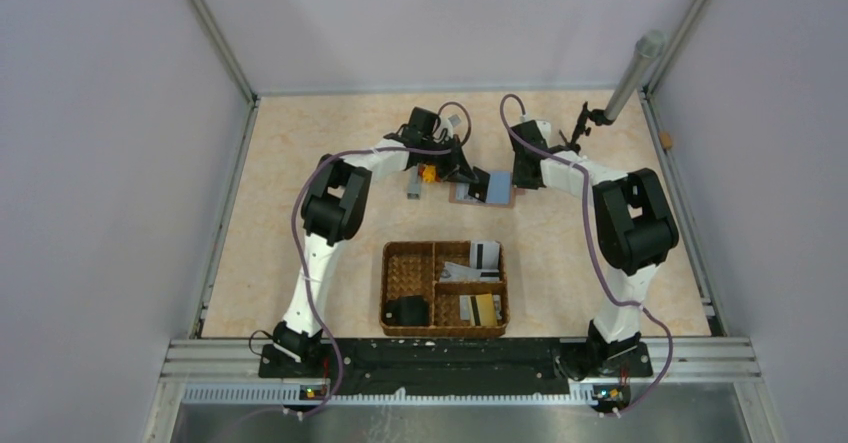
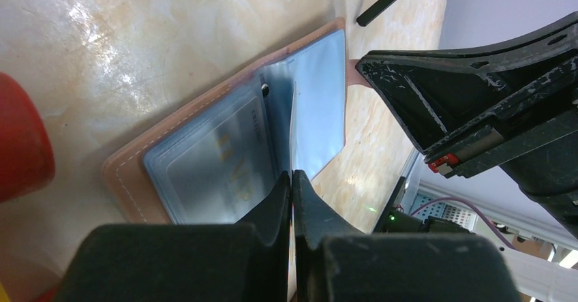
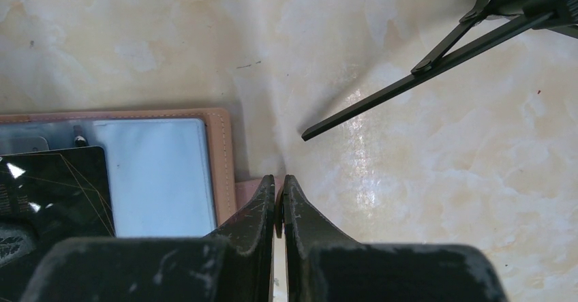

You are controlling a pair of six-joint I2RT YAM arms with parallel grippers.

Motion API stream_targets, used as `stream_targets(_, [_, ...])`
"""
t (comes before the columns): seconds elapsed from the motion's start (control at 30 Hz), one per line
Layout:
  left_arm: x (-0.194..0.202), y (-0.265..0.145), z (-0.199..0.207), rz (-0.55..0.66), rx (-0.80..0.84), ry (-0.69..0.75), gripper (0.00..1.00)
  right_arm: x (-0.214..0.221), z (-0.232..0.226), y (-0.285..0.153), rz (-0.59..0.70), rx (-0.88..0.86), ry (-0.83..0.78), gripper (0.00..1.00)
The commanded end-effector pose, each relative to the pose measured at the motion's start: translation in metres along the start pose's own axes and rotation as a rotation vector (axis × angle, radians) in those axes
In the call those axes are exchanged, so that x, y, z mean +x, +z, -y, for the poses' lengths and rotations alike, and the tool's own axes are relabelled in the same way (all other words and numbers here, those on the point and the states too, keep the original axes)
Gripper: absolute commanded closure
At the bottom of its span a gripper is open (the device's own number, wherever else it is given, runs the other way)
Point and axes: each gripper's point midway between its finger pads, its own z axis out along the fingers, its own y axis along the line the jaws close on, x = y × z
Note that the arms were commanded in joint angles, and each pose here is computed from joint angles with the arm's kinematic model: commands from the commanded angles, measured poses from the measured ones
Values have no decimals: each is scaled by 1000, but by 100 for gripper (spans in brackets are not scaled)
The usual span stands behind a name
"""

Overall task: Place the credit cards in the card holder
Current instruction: Insert the credit card into the card holder.

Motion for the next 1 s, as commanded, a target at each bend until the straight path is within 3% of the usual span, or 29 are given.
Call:
stream_targets(0.0, [-8,1,-1,40,7,7,100,-19,-6,0,41,-11,16,100])
stream_targets(0.97, [-18,-8,-9,199,-17,-91,100,-21,-5,1,43,3,12,100])
